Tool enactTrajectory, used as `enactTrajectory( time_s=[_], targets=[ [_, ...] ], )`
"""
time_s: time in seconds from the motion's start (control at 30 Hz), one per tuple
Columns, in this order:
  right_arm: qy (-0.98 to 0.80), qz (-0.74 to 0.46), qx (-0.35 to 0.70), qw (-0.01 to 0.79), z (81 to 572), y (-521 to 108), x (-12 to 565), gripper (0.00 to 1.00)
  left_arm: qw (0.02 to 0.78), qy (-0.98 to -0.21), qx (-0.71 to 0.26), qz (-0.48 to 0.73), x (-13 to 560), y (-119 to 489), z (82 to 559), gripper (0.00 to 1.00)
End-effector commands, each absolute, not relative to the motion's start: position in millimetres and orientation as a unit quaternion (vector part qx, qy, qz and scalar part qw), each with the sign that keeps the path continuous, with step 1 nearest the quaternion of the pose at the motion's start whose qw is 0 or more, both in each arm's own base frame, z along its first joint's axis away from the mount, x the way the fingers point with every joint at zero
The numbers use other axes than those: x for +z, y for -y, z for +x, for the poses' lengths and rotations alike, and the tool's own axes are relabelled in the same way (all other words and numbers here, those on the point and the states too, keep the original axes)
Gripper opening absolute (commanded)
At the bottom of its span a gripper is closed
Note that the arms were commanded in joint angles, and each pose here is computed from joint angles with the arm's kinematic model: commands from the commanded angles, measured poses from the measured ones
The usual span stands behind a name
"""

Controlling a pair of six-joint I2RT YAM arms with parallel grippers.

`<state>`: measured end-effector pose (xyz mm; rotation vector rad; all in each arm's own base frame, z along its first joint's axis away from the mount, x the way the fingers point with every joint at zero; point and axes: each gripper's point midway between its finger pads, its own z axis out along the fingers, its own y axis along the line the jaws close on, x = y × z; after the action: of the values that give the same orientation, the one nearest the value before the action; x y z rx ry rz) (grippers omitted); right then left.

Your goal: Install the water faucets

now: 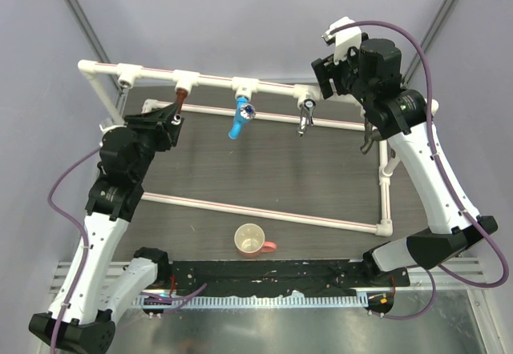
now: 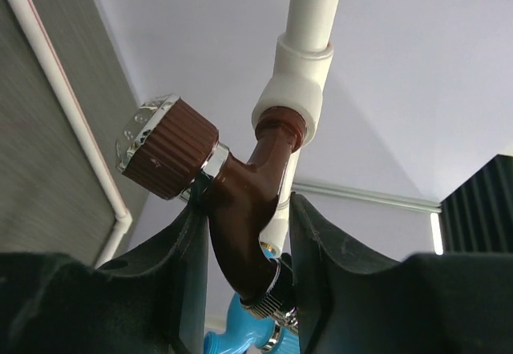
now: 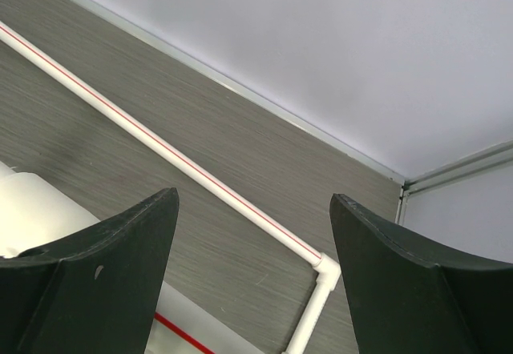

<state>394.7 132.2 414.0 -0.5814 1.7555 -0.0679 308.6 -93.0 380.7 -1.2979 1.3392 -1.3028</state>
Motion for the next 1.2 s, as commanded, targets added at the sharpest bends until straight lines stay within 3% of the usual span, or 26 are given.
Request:
enactTrajectory(
  time_s=[0.0, 0.63, 0.67, 0.73, 0.77, 0.83, 1.03, 1.17],
  targets=[
    [-0.828, -0.323, -0.020, 0.459, 373.6, -142.3, 323.6, 0.83, 0.618, -0.533, -0.397, -0.420, 440.0, 47.7, 302.9, 0.00],
    [-0.828, -0.323, -0.023, 0.458, 374.0, -142.0, 323.9, 0.83, 0.685, -0.594, -0.282, -0.315, 458.1, 64.9, 303.4, 0.00],
    [-0.827, -0.324, -0.025, 0.459, 374.0, -141.3, 325.2, 0.83, 0.689, -0.592, -0.277, -0.311, 460.6, 62.0, 299.3, 0.03],
    [-0.827, -0.322, -0.026, 0.459, 374.4, -140.6, 324.9, 0.83, 0.701, -0.591, -0.253, -0.309, 462.3, 52.1, 293.8, 0.21],
    [-0.827, -0.324, -0.025, 0.459, 374.3, -141.4, 324.5, 0.83, 0.711, -0.595, -0.227, -0.297, 462.9, 44.8, 288.0, 0.39],
    [-0.828, -0.323, -0.025, 0.457, 374.8, -141.7, 322.7, 0.83, 0.720, -0.598, -0.200, -0.290, 465.3, 35.8, 281.0, 0.59],
    [-0.830, -0.322, -0.025, 0.455, 375.3, -142.2, 321.4, 0.83, 0.728, -0.644, -0.140, -0.189, 460.0, 39.6, 272.6, 0.90],
    [-0.831, -0.321, -0.027, 0.453, 375.5, -142.2, 320.3, 0.83, 0.718, -0.677, -0.119, -0.114, 443.4, 51.9, 274.2, 1.00]
  ],
)
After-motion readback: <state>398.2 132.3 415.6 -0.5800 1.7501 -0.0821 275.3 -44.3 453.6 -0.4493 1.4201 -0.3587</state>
